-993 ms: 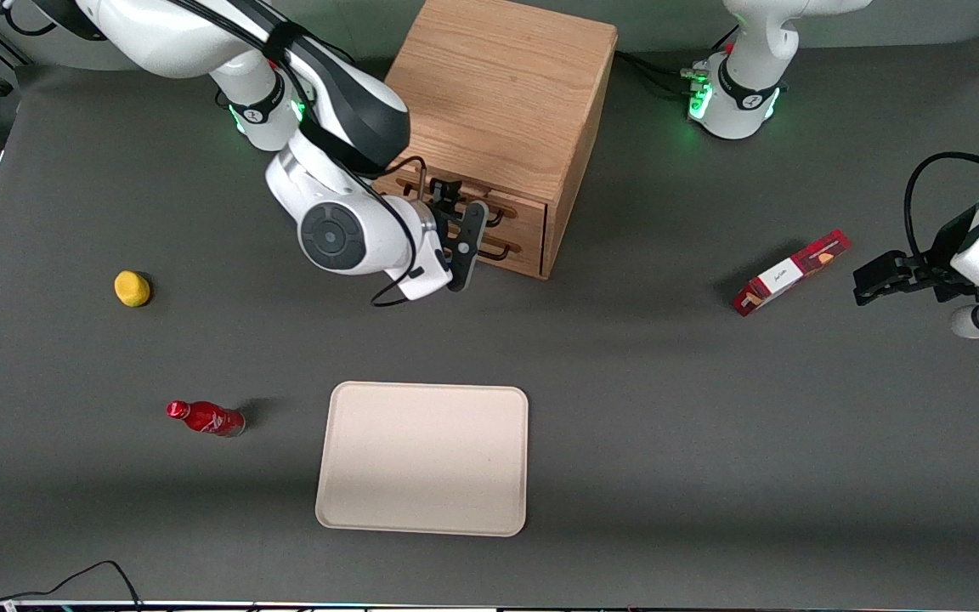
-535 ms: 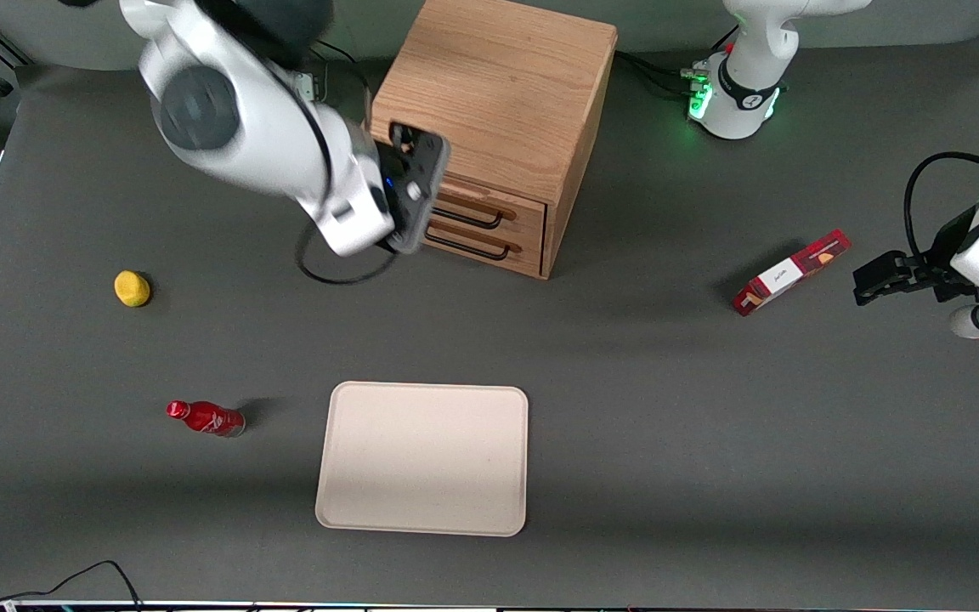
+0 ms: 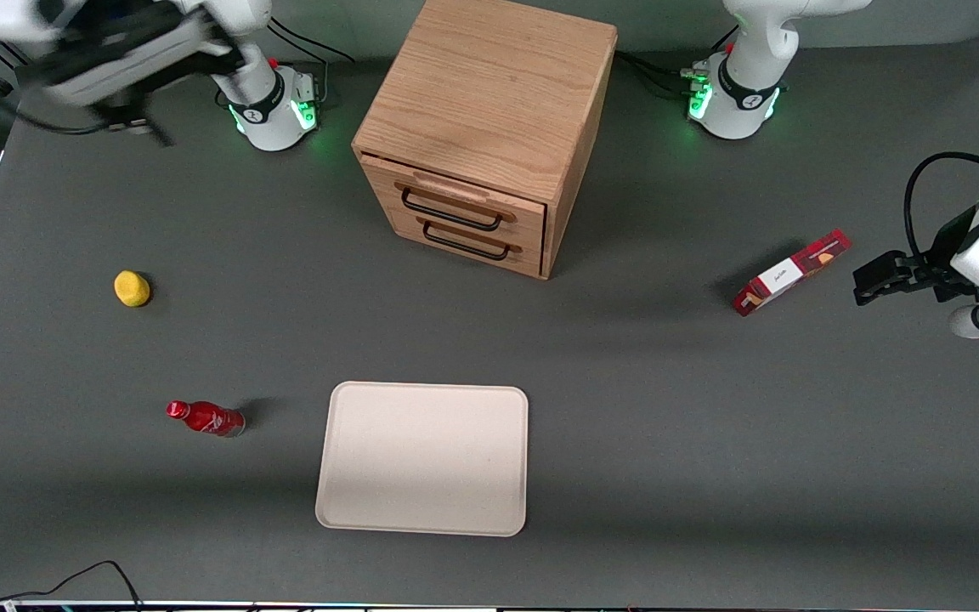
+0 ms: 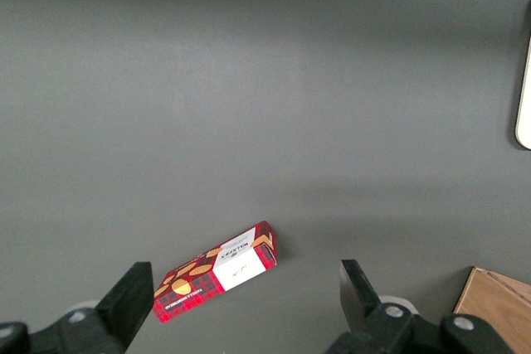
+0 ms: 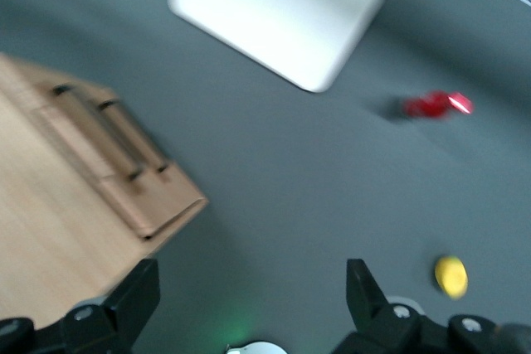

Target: Close top drawer

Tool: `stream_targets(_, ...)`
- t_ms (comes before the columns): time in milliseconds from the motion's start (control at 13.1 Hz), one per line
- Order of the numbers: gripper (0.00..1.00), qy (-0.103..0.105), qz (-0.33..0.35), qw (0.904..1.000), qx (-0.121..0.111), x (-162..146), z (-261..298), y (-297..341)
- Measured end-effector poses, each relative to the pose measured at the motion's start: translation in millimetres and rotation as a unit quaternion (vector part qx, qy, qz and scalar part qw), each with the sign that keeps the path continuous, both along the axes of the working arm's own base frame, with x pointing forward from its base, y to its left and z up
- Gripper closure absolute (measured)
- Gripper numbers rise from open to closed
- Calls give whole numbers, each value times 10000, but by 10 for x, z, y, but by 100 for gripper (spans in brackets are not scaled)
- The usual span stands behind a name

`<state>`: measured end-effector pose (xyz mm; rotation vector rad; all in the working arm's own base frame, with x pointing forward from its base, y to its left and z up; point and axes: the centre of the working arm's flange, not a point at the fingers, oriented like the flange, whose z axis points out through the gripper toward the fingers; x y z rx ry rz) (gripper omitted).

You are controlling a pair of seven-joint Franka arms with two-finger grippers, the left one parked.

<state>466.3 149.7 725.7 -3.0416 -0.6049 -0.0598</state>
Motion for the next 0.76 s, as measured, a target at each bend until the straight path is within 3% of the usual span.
stream_targets(229, 0, 322, -853, 9958, 12, 254, -203, -952)
stream_targets(382, 0, 470, -1087, 9929, -123, 272, -288, -1156)
stream_targets(611, 0, 513, -1773, 9827, -157, 311, -418, -1119)
stream_targets(764, 0, 369, -2119, 9765, -118, 390, -586, -1111)
